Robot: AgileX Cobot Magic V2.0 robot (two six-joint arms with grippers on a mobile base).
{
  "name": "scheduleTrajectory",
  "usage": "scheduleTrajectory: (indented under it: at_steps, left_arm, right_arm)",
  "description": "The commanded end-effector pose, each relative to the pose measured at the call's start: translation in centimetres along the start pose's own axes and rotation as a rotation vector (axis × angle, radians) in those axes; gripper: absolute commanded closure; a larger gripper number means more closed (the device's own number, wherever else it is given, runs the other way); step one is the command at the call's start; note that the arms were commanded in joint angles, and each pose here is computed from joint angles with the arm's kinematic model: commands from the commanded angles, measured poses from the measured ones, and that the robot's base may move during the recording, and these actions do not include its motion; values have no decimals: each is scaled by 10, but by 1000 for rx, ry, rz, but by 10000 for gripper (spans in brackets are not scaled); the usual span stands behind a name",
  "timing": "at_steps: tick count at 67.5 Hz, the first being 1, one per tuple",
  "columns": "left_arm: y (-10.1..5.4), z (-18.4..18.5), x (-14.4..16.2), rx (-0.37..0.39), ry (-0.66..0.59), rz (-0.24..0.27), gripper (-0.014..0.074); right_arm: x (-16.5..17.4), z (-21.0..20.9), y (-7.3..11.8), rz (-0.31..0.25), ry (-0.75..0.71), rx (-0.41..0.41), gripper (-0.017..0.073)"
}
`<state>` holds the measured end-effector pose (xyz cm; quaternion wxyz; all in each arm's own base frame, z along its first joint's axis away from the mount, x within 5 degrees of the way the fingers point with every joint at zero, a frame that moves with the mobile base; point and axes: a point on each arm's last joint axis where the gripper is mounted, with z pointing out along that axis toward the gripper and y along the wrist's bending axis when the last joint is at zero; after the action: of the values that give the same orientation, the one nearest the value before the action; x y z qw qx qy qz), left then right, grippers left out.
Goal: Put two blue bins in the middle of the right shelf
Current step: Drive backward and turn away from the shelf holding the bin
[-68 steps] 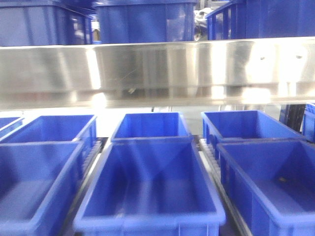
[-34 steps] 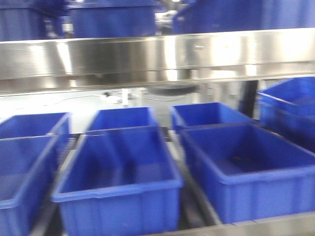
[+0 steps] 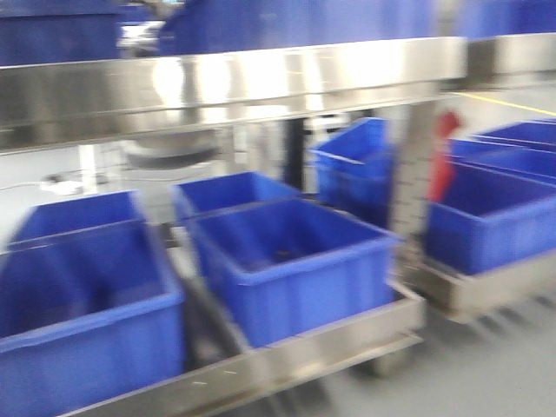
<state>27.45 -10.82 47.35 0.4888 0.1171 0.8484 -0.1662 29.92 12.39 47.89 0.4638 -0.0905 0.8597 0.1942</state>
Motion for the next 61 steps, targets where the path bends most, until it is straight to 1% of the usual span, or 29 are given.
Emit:
scheduleTrajectory:
  at_steps: [1,61]
  left_arm:
    - [-4,-11,-13,29,-116,-11,704]
    - [-4,-11,-13,29,-116,-11,704]
  right_arm:
    - [-13,-12,1,-7,-118,-9,713]
    - [-13,-12,1,-7,-118,-9,713]
